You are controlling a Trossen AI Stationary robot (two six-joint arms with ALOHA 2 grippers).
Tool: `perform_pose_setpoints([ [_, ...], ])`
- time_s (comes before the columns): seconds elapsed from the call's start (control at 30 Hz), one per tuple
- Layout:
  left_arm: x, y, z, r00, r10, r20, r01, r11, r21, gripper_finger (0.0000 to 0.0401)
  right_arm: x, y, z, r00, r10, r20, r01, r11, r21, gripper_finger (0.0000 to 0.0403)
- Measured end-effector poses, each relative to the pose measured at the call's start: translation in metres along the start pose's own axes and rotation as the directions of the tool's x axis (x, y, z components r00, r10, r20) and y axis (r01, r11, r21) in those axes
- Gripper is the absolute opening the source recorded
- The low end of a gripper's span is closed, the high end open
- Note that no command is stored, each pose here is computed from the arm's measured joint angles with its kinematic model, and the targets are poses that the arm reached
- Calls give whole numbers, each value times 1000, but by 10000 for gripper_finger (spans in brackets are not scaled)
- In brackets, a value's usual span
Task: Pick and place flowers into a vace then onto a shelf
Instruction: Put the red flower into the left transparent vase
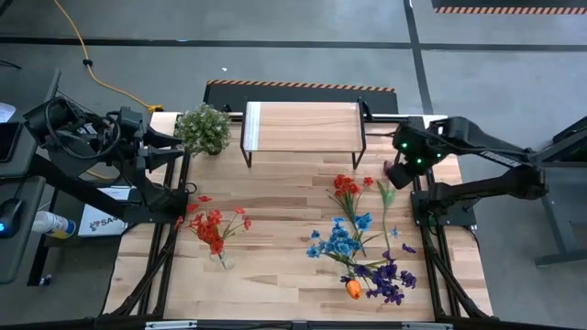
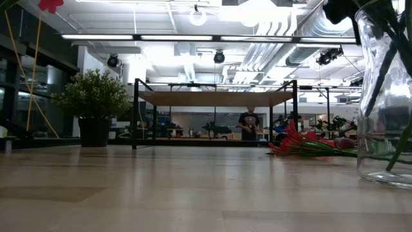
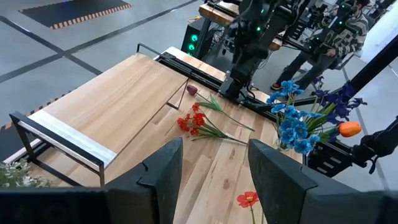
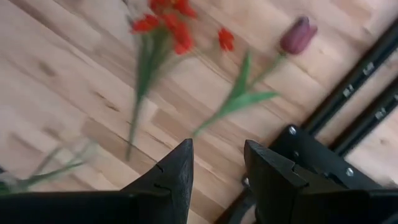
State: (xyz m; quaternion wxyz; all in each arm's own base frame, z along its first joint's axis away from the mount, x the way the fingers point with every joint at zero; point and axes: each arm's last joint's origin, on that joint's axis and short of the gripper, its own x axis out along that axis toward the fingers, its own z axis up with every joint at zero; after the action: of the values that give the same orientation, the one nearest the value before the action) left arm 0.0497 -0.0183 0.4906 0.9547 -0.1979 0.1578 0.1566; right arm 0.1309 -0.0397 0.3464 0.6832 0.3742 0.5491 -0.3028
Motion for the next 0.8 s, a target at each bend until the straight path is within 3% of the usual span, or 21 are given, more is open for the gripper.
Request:
perform_pose_setpoints([
  [0.17, 0, 0, 0, 1000, 0, 0, 0, 1000, -3, 216, 24, -3, -1, 997, -48, -56, 50, 998, 49, 134],
  [0.8, 0, 0, 0, 1000, 0, 1, 0, 1000, 0, 216, 76, -5, 1, 996, -61, -70, 70, 988, 136, 134],
])
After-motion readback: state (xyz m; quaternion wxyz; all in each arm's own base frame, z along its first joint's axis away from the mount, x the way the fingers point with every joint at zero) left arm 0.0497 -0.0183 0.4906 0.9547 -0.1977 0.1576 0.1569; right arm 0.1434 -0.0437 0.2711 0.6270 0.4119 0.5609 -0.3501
